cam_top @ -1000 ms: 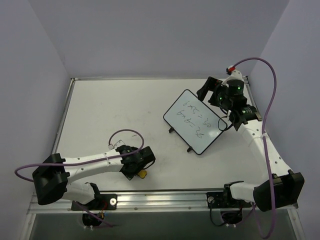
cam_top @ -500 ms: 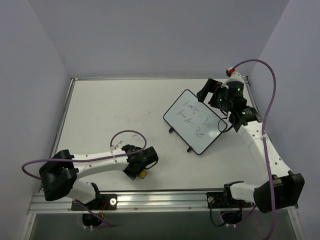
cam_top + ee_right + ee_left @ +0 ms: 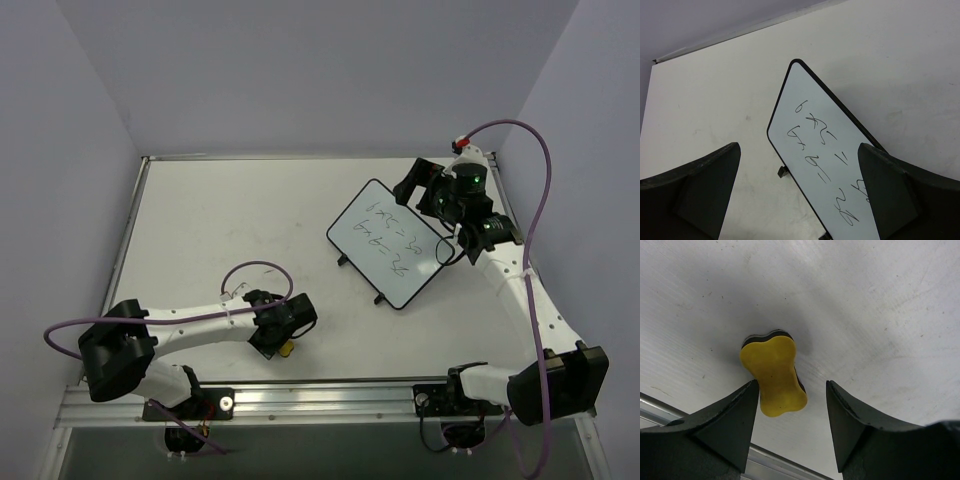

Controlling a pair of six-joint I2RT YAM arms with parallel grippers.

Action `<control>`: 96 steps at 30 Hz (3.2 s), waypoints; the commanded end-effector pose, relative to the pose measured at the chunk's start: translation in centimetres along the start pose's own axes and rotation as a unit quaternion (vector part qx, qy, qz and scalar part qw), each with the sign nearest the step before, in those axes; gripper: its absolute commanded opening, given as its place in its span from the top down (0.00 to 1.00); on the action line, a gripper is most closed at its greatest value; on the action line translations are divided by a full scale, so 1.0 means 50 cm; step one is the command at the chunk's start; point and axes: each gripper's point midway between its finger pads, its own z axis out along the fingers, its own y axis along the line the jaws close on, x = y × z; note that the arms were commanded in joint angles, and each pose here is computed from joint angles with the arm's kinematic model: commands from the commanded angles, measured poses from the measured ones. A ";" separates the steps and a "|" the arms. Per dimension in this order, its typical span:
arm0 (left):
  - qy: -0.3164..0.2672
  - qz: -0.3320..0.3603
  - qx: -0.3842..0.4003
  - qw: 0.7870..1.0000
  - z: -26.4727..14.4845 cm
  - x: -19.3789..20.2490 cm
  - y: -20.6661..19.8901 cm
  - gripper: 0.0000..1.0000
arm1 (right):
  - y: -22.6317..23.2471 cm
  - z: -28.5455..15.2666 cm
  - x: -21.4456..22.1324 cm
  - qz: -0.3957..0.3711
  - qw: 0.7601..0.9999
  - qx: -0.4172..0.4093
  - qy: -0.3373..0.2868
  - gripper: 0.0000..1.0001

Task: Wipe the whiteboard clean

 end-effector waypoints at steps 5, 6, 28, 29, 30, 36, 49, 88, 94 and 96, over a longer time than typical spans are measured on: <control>0.006 -0.008 0.002 1.000 -0.002 0.001 0.007 0.34 | 0.014 -0.005 -0.013 -0.002 1.000 -0.011 -0.018 0.00; 0.005 -0.008 0.002 1.000 -0.002 0.000 0.010 0.33 | 0.013 -0.005 -0.014 -0.001 1.000 -0.011 -0.018 0.00; 0.004 -0.003 0.012 1.000 -0.016 -0.010 0.002 0.21 | 0.017 0.002 -0.007 0.001 1.000 -0.015 -0.012 0.00; 0.004 -0.002 0.011 1.000 -0.016 -0.010 0.003 0.21 | 0.017 0.002 -0.007 0.001 1.000 -0.015 -0.012 0.00; 0.005 -0.004 0.010 1.000 -0.015 -0.010 0.003 0.21 | 0.017 0.001 -0.009 0.000 1.000 -0.015 -0.014 0.00; 0.009 -0.010 0.005 1.000 -0.006 -0.002 0.004 0.26 | 0.013 0.000 -0.008 -0.002 1.000 -0.012 -0.012 0.00; 0.010 -0.012 -0.002 1.000 0.011 0.005 0.007 0.30 | 0.008 0.004 0.001 -0.002 1.000 -0.009 -0.008 0.00; 0.016 -0.012 -0.009 1.000 0.030 0.004 0.021 0.52 | 0.002 0.011 0.017 -0.001 1.000 -0.006 0.000 0.00; 0.017 -0.007 -0.005 1.000 0.032 0.004 0.016 0.64 | 0.001 0.011 0.016 -0.002 1.000 -0.004 -0.001 0.00; 0.018 -0.004 -0.001 1.000 0.034 0.004 0.012 0.68 | 0.001 0.010 0.015 -0.003 1.000 -0.004 -0.001 0.00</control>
